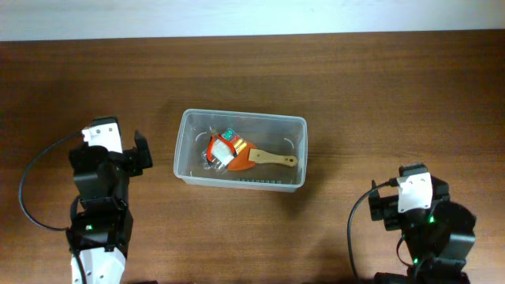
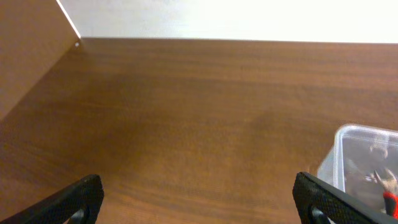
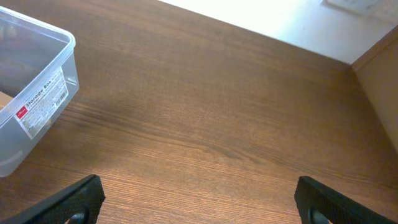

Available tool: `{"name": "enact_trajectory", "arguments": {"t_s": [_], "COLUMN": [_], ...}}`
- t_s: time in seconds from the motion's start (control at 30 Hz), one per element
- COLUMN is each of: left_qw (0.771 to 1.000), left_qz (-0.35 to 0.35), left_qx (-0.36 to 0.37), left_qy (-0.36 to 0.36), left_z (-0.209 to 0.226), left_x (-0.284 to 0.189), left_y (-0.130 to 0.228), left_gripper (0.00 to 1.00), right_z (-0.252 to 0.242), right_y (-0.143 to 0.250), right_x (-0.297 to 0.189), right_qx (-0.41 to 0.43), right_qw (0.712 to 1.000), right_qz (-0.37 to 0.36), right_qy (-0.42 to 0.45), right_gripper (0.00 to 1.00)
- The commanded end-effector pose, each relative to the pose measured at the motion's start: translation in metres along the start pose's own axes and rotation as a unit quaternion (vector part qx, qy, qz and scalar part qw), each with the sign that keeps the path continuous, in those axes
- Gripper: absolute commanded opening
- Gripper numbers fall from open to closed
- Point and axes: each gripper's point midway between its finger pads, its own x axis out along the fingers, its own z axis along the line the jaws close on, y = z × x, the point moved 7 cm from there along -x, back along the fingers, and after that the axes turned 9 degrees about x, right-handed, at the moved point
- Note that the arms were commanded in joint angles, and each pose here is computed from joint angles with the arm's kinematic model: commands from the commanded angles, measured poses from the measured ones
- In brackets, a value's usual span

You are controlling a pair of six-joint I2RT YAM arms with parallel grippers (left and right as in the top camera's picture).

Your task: Pack container

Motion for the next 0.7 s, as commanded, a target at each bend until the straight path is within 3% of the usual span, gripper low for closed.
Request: {"name": "enact_trajectory", "arguments": {"t_s": [0.0, 0.23, 0.67], "left_qw": [1.000, 0.996, 1.000], "left_qz": [-0.015, -0.082, -0.018], "left_qx": [-0.011, -0.020, -0.011], "left_qy": [0.007, -0.007, 0.007], "left_z": [0.001, 0.011, 0.006], "left_x": [-0.015, -0.057, -0.061], "left_y": [-0.003, -0.018, 0.007], "left_gripper": [0.99, 0.99, 0.99], "right_z": [0.003, 0.016, 0.022], "right_y": [0.003, -0.001, -0.002], "right_x": [-0.006, -0.010, -0.011], "right_qx": [0.001, -0.014, -0.022], "right_qw": [1.000, 0.998, 0.997], "right_qz": [-0.019, -0.038, -0.040], "right_qy": [-0.004, -0.048, -0.064], "right_gripper": [0.99, 0.99, 0.99]}}
